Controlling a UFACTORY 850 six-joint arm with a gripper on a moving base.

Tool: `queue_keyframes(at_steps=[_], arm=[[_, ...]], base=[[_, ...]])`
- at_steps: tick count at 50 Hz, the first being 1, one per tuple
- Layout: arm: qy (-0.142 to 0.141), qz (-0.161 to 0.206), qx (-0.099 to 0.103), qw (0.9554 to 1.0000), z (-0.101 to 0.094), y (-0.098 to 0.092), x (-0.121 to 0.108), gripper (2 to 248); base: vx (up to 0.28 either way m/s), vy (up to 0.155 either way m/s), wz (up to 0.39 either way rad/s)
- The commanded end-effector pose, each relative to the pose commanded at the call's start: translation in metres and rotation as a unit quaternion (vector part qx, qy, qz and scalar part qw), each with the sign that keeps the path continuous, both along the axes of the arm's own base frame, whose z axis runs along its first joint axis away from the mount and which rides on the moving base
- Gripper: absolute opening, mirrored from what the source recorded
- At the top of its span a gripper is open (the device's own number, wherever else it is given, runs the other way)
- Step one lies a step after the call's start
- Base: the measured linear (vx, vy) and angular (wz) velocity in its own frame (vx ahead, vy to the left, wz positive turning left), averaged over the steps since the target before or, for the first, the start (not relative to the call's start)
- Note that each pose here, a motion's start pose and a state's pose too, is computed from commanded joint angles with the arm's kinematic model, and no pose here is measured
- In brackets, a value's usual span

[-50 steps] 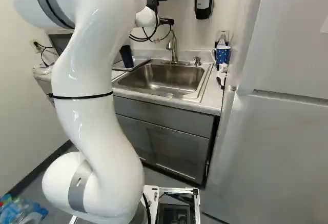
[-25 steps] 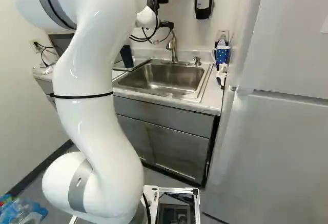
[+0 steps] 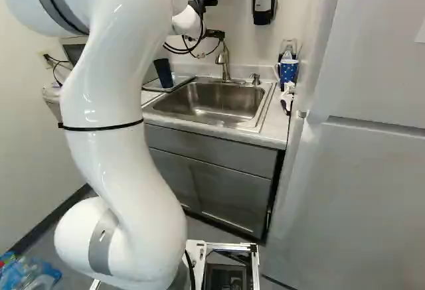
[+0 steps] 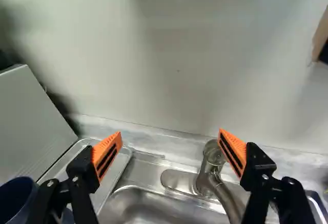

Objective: Rinse the cup and place it in the tray

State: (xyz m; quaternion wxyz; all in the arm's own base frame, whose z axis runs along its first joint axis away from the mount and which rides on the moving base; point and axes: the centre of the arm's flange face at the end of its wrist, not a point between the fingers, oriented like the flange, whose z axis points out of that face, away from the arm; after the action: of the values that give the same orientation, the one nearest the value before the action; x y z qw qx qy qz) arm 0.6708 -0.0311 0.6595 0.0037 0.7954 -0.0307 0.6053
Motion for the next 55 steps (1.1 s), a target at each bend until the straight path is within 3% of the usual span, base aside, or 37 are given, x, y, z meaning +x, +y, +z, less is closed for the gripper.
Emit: queue_keyframes(at_steps=[12, 27, 55], arm=[[0.005, 0.000, 0.000, 1.0000, 0.001, 0.000, -0.011, 247], [-0.028, -0.003, -0.001, 0.9996, 0.008, -0.003, -0.019, 247], [-0.022, -0.018, -0.001, 0.9996, 0.011, -0.019, -0.066, 247]], base=[[0.000, 0.000, 0.000], [0.000, 0.000, 0.000], [0.000, 0.000, 0.000]])
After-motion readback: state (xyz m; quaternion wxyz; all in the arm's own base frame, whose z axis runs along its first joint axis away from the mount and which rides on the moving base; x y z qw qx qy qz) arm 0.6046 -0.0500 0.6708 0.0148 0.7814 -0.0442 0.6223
